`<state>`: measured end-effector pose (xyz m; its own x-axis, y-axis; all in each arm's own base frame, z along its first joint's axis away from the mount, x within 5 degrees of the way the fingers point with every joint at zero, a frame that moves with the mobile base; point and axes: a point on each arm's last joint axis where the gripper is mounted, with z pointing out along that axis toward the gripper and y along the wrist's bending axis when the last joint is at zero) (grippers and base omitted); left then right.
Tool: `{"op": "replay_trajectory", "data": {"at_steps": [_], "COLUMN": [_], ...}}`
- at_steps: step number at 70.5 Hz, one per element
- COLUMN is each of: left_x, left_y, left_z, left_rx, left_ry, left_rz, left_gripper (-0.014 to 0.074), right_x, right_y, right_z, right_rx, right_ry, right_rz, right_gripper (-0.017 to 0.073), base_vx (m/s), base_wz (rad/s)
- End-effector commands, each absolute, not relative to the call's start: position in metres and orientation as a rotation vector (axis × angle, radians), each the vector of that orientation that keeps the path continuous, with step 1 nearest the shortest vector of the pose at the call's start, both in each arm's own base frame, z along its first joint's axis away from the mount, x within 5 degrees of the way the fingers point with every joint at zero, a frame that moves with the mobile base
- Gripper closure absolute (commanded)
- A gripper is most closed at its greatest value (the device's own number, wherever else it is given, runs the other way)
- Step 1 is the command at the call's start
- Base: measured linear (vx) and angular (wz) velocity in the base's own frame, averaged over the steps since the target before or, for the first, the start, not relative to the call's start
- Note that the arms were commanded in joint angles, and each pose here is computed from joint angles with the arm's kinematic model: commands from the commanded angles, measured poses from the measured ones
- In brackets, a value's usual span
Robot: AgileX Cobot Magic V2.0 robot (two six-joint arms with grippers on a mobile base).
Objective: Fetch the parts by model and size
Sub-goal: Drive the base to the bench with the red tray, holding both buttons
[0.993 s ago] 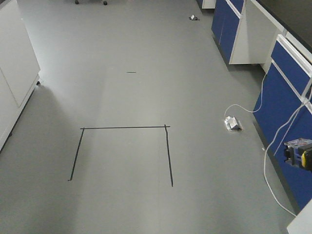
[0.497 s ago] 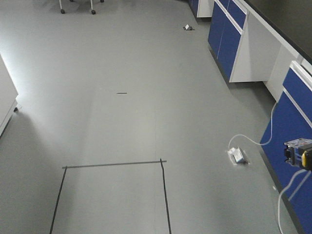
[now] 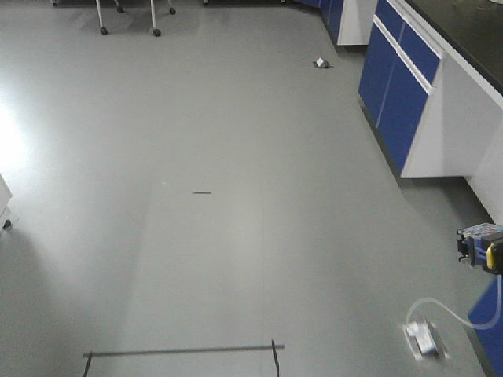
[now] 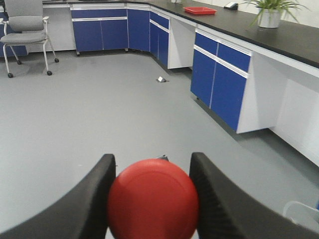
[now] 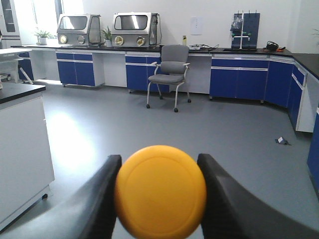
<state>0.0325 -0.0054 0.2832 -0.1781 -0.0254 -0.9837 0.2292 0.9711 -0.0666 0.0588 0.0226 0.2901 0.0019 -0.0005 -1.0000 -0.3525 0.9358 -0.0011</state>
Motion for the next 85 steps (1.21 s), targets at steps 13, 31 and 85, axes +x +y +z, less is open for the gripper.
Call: {"op": "replay_trajectory", "data": {"at_steps": [13,31,85], "left_x": [0.0328,0.0328,0.033], "left_y": [-0.006,-0.006,-0.0061], "left_z": [0.2977,0.2978,0.2974], "left_rx": [0.147,0.147,0.147], "left_ry": [1.645,1.644,1.65], "left_rz": [-0.243,-0.243,-0.243], "left_gripper": [0.0601,0.0601,0.0601], "right_x": [0.058,0.058,0.059], "right_y": [0.0214,0.0214,0.0217], "right_z": [0.3064,0.3063,0.3064], "right_rx": [-0.265,-0.266,-0.266], "right_ry": [1.45,1.45,1.452], "right_rz": [0.275,0.275,0.274], "right_gripper": [0.0569,0.0569,0.0569], "base_vx": [0.71,0.76,0.82], "base_wz": [0.11,0.04,-0.01]}}
